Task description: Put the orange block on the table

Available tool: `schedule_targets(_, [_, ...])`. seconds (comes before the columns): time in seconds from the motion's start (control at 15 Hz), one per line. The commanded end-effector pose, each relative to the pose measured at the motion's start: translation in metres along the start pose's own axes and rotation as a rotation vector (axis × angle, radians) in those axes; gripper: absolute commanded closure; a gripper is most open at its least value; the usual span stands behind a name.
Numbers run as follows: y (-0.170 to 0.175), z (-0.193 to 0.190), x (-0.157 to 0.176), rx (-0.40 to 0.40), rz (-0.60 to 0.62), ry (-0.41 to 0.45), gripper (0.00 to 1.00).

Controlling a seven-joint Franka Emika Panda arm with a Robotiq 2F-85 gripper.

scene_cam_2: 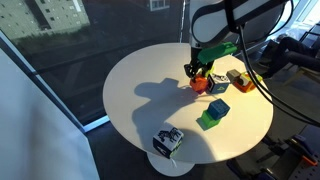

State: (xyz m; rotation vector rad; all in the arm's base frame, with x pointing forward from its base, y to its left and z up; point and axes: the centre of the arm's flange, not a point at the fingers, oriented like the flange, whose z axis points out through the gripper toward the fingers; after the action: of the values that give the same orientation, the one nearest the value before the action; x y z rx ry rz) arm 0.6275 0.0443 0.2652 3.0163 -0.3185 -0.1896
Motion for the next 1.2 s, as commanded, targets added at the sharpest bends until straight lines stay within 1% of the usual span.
schedule_targets(0.0, [-0.017,-0.005,-0.013,-0.012,-0.015,-0.012,0.73])
schedule_targets(0.47, [-0.041,0.002,-0.024,-0.032,-0.059,-0.026,0.73])
schedule_targets(1.0, [-0.048,0.017,-0.027,-0.054,-0.067,-0.06,0.73])
schedule_targets(1.07, [-0.048,0.019,-0.027,-0.056,-0.069,-0.065,0.56])
schedule_targets(1.13, [-0.048,0.02,-0.028,-0.057,-0.069,-0.069,0.24])
